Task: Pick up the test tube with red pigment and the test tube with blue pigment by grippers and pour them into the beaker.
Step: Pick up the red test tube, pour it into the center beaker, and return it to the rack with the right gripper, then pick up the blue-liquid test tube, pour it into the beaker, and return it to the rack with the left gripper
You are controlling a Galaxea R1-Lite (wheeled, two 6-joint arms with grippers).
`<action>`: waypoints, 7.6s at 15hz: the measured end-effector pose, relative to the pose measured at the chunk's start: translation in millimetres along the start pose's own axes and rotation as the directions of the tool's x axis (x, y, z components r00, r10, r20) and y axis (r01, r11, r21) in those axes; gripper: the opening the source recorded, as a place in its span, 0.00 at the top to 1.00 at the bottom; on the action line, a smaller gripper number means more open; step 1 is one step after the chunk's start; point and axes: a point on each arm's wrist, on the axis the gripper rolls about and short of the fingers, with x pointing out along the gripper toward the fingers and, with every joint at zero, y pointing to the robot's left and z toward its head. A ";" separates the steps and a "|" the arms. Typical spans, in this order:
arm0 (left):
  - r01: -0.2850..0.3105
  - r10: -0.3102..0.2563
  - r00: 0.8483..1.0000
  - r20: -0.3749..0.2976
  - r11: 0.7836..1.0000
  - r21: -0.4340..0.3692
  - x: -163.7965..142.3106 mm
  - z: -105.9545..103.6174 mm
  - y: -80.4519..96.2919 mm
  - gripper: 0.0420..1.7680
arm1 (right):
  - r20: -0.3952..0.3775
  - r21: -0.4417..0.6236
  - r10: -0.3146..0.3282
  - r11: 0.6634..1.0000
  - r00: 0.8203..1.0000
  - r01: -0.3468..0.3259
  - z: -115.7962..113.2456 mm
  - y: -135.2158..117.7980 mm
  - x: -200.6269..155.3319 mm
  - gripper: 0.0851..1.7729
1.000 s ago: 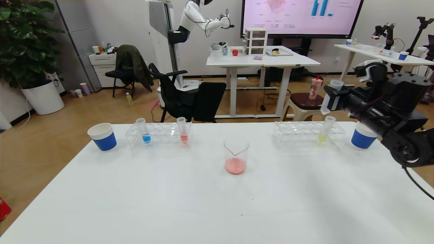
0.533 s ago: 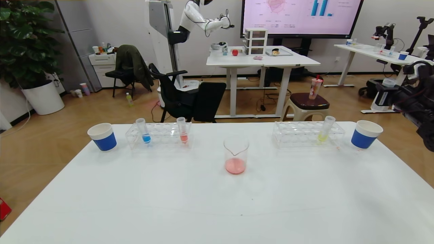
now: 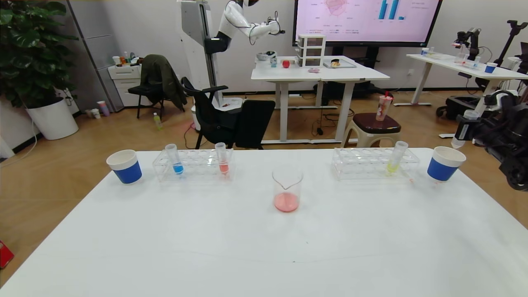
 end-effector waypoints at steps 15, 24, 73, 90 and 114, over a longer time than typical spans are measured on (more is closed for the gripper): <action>0.000 0.000 1.000 0.000 1.000 0.000 0.0 0.0 0.0 0.01 | -0.058 0.007 -0.008 1.000 0.998 0.008 -65.5 -0.6 14.4 0.76; 0.000 0.000 1.000 0.000 1.000 0.000 0.0 0.0 0.0 0.01 | 0.000 0.007 0.040 0.999 0.999 -0.040 -44.5 20.6 8.2 0.02; 0.045 -0.045 0.997 0.067 0.999 0.002 -1.4 55.2 -0.3 0.01 | -0.017 0.022 0.290 0.957 0.957 -0.290 -66.1 23.9 -453.5 0.02; 0.044 -0.044 0.999 0.014 0.999 -0.011 344.3 53.5 -2.3 0.01 | -0.018 0.023 0.290 0.957 0.957 -0.290 -66.3 23.9 -453.5 0.02; 0.002 -0.002 1.000 0.007 0.999 -0.033 462.6 -17.8 -7.0 0.01 | -0.018 0.023 0.290 0.957 0.957 -0.290 -66.3 23.9 -453.5 0.02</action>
